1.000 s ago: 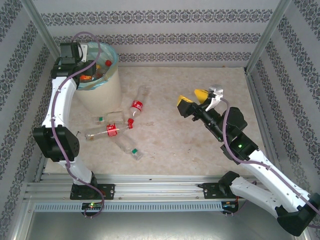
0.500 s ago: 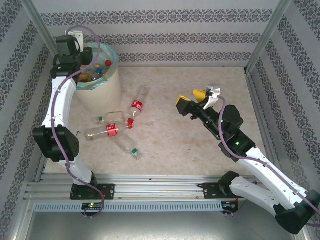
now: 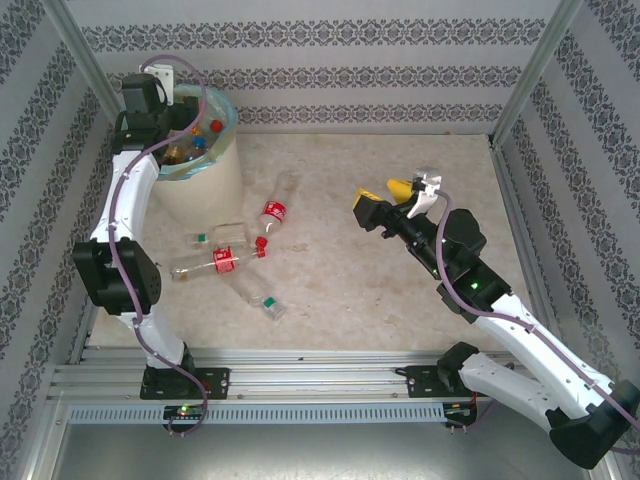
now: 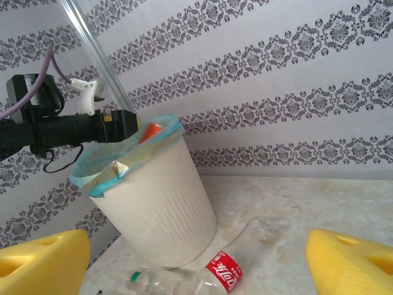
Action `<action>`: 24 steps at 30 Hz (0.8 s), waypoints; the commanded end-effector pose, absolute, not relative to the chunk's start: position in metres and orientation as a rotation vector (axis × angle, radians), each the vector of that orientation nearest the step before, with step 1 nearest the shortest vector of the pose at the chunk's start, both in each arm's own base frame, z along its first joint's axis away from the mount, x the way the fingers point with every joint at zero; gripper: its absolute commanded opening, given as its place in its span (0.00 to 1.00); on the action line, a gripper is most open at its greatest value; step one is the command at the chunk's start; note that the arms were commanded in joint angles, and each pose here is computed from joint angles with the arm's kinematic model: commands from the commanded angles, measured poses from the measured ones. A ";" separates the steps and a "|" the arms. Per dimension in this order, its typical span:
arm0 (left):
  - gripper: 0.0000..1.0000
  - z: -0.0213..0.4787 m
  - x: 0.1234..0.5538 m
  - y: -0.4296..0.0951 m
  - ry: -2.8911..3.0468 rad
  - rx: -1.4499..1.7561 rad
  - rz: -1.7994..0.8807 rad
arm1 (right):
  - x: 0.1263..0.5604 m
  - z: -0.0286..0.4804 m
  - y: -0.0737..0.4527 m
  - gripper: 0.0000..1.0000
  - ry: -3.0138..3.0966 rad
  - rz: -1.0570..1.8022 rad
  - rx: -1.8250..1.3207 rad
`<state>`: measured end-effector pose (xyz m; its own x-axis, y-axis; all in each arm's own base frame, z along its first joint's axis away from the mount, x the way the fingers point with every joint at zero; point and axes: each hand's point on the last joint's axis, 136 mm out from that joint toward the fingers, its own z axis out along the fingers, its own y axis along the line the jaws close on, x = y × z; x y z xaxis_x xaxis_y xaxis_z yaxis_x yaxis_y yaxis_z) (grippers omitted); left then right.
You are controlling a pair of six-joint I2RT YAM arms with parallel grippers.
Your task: Put the plastic bottles in the bin
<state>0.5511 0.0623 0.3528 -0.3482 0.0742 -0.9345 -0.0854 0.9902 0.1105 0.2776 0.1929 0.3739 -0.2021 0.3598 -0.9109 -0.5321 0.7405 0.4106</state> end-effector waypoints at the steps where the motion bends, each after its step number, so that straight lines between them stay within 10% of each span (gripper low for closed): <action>1: 0.79 0.384 0.540 0.062 1.839 -0.008 0.134 | 0.278 0.384 0.193 0.90 1.562 0.843 -0.135; 14: 0.69 0.341 0.540 0.064 1.998 0.021 0.164 | 0.281 0.380 0.196 0.90 1.576 0.862 -0.127; 24: 0.66 0.397 0.510 0.042 1.874 0.003 0.082 | 0.296 0.341 0.253 0.86 1.855 0.883 -0.325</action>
<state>0.5358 0.0516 0.3501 -0.3861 0.0569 -0.9207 -0.0420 0.9960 0.0791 0.3017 0.2290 0.3539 -0.3650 0.2683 -0.8915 -0.5339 0.7242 0.4366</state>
